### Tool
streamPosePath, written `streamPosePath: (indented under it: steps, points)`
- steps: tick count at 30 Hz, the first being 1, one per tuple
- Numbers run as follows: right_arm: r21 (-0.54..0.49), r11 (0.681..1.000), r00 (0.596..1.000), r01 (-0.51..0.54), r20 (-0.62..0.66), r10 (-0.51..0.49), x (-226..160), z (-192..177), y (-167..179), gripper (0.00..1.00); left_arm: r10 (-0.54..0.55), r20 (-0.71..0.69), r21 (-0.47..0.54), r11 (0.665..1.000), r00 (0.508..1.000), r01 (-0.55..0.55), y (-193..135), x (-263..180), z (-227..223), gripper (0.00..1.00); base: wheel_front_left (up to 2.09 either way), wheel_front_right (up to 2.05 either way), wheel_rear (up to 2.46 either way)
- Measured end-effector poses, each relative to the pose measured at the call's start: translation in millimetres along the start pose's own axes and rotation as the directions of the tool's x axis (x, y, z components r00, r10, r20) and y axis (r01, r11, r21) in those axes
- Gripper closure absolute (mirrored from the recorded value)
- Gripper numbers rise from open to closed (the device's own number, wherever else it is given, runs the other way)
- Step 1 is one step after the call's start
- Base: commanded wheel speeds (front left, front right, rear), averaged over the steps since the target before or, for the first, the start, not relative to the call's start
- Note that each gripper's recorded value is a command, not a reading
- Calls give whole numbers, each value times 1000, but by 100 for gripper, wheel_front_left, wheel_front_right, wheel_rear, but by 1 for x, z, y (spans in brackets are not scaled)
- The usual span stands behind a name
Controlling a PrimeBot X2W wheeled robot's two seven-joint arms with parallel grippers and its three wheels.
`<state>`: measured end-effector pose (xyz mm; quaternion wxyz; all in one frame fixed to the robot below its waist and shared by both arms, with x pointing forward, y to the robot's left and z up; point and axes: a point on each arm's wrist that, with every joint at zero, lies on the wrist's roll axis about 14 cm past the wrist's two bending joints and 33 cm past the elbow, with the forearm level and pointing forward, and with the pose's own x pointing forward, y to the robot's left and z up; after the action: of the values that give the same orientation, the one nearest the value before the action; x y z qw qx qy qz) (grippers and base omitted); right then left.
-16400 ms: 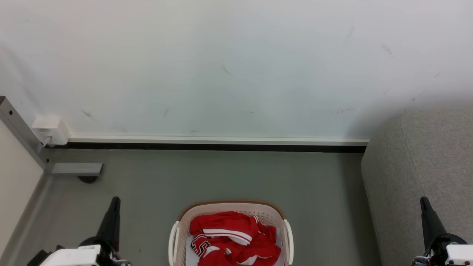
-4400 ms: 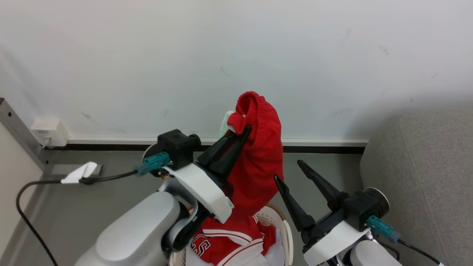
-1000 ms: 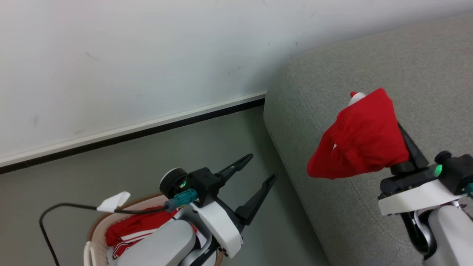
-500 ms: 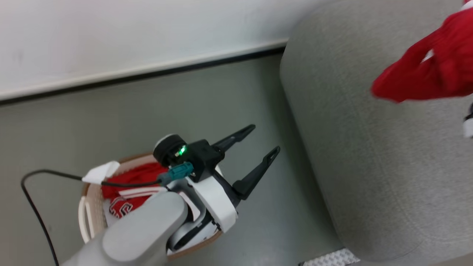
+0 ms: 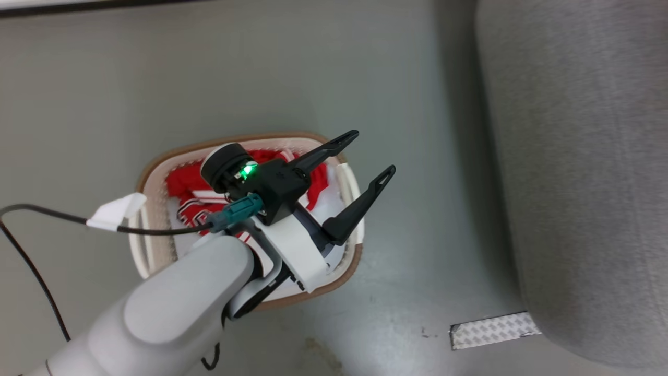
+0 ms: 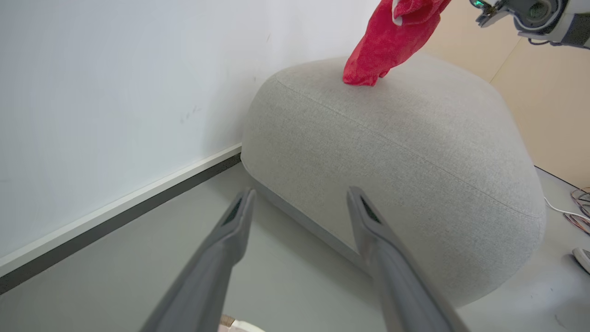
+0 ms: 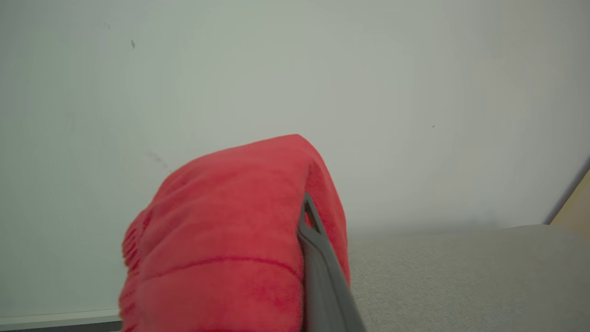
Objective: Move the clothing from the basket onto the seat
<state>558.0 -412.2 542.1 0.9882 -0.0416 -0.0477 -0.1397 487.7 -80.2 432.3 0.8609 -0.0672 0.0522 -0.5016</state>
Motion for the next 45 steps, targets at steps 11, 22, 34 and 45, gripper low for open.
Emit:
streamPosePath:
  steps: [11, 22, 34, 45]
  points:
    - [-47, 999, 887, -7, -462, -16, -14, -133, 11, 100, 107, -52, -21, 994, 993, -109, 33, -27, -27, 0, 0, 0, 0]
    - [-6, 1000, 727, -23, -686, 12, -51, -154, 14, 0, 124, -23, -16, 992, 992, -124, 26, -32, -9, 0, 0, 0, 0]
    - [-91, 980, 699, -179, -712, 62, -105, -110, 7, 0, 155, 16, 3, 988, 988, -155, -4, -45, 29, 0, 0, 0, 0]
    - [-91, 967, 795, -237, -590, 140, -130, -38, 4, 0, 212, 84, 28, 976, 974, -215, -30, -67, 73, 0, 0, 0, 0]
